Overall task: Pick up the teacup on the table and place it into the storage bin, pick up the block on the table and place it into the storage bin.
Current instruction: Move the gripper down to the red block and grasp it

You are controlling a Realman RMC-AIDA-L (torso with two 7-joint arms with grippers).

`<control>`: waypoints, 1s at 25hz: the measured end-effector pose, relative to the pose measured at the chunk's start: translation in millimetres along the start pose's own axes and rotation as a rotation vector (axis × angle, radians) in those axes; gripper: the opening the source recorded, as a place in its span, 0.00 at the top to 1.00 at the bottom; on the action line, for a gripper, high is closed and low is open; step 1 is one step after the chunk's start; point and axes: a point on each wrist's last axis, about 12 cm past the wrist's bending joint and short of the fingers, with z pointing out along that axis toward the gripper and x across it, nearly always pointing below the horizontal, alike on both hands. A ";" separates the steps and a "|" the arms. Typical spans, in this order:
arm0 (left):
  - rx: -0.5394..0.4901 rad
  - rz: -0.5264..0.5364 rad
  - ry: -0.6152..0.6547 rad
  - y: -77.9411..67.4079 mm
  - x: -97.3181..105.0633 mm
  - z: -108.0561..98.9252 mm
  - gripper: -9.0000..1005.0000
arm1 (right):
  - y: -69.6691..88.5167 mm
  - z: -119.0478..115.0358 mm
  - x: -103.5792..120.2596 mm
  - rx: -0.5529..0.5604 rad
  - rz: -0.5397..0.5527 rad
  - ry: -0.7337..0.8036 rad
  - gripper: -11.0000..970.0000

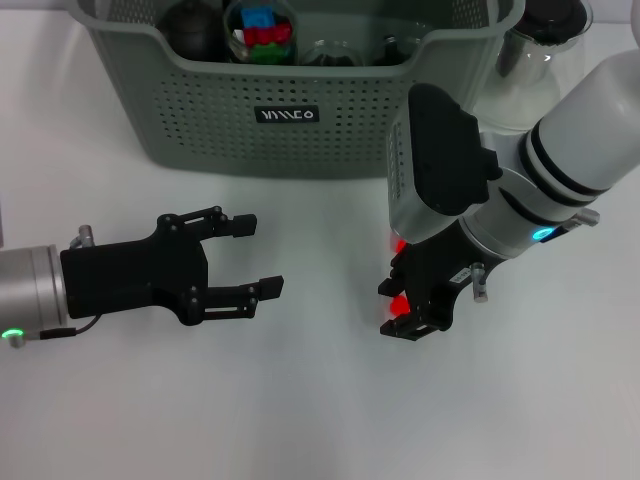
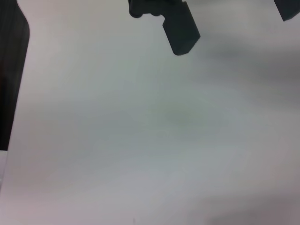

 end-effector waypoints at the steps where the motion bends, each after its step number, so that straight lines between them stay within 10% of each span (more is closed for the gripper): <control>1: 0.000 0.000 0.000 0.0 0.1 0.0 0.18 | -0.1 0.1 0.4 0.001 0.004 -0.001 0.50; 14: -0.005 -0.007 0.000 -1.3 2.0 -1.1 0.18 | -4.0 -3.6 3.9 0.026 0.127 -0.014 0.49; 25: -0.045 -0.017 -0.010 0.6 4.5 -5.2 0.18 | -12.9 -17.7 -1.2 0.060 0.636 0.026 0.49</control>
